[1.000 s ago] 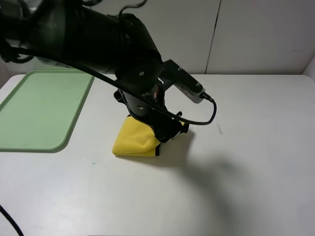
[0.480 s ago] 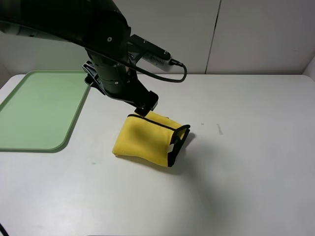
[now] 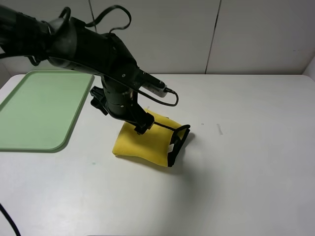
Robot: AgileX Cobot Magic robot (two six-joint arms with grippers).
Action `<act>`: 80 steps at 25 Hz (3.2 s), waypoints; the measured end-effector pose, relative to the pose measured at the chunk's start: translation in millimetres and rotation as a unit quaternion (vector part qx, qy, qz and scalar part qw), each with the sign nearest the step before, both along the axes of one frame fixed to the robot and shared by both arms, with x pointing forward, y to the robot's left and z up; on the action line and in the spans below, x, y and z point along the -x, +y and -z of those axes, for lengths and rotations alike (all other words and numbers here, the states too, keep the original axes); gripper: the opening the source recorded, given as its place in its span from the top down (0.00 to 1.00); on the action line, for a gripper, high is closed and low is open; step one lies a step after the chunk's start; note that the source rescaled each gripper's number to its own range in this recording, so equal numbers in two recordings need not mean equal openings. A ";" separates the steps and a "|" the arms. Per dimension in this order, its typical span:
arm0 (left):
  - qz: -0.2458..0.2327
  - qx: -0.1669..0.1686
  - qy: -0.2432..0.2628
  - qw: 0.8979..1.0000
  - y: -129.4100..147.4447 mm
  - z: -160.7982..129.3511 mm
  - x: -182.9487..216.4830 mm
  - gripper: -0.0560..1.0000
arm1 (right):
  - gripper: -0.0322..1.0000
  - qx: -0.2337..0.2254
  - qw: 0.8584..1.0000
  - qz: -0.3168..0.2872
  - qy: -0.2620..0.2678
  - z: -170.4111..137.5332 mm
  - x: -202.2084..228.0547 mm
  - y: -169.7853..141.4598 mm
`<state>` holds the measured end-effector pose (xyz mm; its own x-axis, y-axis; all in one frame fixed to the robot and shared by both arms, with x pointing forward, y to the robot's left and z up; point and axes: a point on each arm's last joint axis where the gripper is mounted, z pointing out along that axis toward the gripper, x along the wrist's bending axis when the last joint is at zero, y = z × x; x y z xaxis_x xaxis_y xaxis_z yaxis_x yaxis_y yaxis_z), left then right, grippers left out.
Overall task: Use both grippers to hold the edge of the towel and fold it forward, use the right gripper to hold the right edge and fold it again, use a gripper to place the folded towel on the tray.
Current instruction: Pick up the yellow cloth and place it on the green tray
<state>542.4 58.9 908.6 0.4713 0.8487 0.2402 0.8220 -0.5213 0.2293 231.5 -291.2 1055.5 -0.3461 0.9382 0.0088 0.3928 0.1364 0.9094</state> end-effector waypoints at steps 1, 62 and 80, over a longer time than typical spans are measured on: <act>0.000 0.003 0.003 1.000 -1.1 5.8 -0.8 0.00 | 0.00 0.000 1.000 0.000 0.000 0.0 0.0 0.0; -0.142 -0.041 0.003 0.989 186.4 -21.2 -78.4 0.82 | 0.00 0.000 1.000 0.000 0.000 0.0 0.0 0.0; -0.224 -0.051 0.014 0.973 267.2 -15.9 -77.7 0.82 | 0.00 0.000 1.000 0.000 0.000 0.0 0.0 0.0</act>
